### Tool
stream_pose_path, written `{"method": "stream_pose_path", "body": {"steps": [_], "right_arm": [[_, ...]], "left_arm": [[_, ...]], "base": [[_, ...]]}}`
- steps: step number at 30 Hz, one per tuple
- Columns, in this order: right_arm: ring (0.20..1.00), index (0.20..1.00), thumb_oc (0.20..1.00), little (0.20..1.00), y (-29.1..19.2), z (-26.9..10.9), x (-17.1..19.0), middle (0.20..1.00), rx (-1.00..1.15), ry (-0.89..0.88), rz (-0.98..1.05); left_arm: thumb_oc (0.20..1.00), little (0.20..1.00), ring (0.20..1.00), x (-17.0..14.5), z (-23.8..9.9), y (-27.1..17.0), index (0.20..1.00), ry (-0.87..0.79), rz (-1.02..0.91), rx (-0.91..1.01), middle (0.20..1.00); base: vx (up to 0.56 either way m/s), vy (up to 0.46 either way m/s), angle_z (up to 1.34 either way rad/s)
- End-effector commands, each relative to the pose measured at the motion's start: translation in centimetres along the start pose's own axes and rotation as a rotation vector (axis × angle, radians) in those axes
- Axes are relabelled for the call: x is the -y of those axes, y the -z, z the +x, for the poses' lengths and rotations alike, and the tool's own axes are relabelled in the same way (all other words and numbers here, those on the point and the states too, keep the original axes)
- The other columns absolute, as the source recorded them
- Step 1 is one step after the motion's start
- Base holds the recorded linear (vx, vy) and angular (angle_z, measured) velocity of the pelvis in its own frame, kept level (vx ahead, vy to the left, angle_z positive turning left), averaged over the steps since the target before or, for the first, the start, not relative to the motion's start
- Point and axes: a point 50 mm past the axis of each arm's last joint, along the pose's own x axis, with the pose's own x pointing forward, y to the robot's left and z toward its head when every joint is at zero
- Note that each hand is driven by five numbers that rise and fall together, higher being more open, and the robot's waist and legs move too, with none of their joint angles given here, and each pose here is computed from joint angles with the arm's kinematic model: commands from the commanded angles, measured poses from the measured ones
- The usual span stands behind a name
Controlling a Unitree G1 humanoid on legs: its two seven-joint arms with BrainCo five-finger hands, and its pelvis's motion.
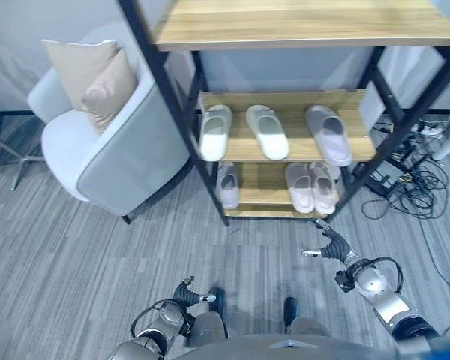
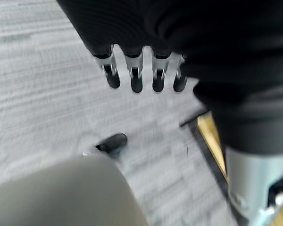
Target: Arrange the slippers neatly on the shoe rack.
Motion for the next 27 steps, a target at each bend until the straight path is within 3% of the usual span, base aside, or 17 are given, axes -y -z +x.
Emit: {"method": "stream_pose_path", "body": {"steps": [1,7,9,16,19,24,27], "right_arm": [[1.0,1.0,1.0,1.0,-2.3,0.1,0.0,1.0,0.138,0.044,0.009],[1.0,1.0,1.0,1.0,-7.0,-0.2,2.5,1.0,0.345,0.213,0.005],[1.0,1.0,1.0,1.0,-8.7,-2.9,4.0,1.0,0.46,0.347,-0.086],[1.0,1.0,1.0,1.0,-8.6,-4.3,5.0,1.0,0.475,0.384,-0.166],[1.0,1.0,1.0,1.0,-8.3,-3.6,5.8,1.0,0.453,0.379,-0.155],[1.0,1.0,1.0,1.0,-9.4,-2.9,9.6,1.0,0.489,0.412,-0.186],[1.0,1.0,1.0,1.0,-9.0,-2.6,10.3,1.0,0.464,0.405,-0.15]], "left_arm": [[1.0,1.0,1.0,2.5,-1.5,3.9,1.0,0.065,0.063,-0.116,1.0],[1.0,1.0,1.0,0.1,-0.9,3.3,1.0,-0.013,0.039,-0.104,1.0],[1.0,1.0,1.0,-1.5,-0.7,3.1,1.0,-0.076,0.027,-0.085,1.0],[1.0,1.0,1.0,-0.3,-1.9,6.0,1.0,-0.047,0.029,-0.166,1.0],[1.0,1.0,1.0,-0.6,-1.7,5.6,1.0,-0.081,-0.07,-0.155,1.0],[1.0,1.0,1.0,-0.5,-1.0,3.1,1.0,-0.048,0.028,-0.038,1.0],[1.0,1.0,1.0,0.1,-1.5,4.7,1.0,-0.004,0.03,-0.1,1.0]], "base": [[0.12,0.138,-0.92],[0.15,0.347,-0.74],[0.12,0.047,0.06],[0.1,-0.243,-0.32],[0.1,-0.339,0.12],[0.0,-0.172,0.7],[0.14,0.006,0.76]]}}
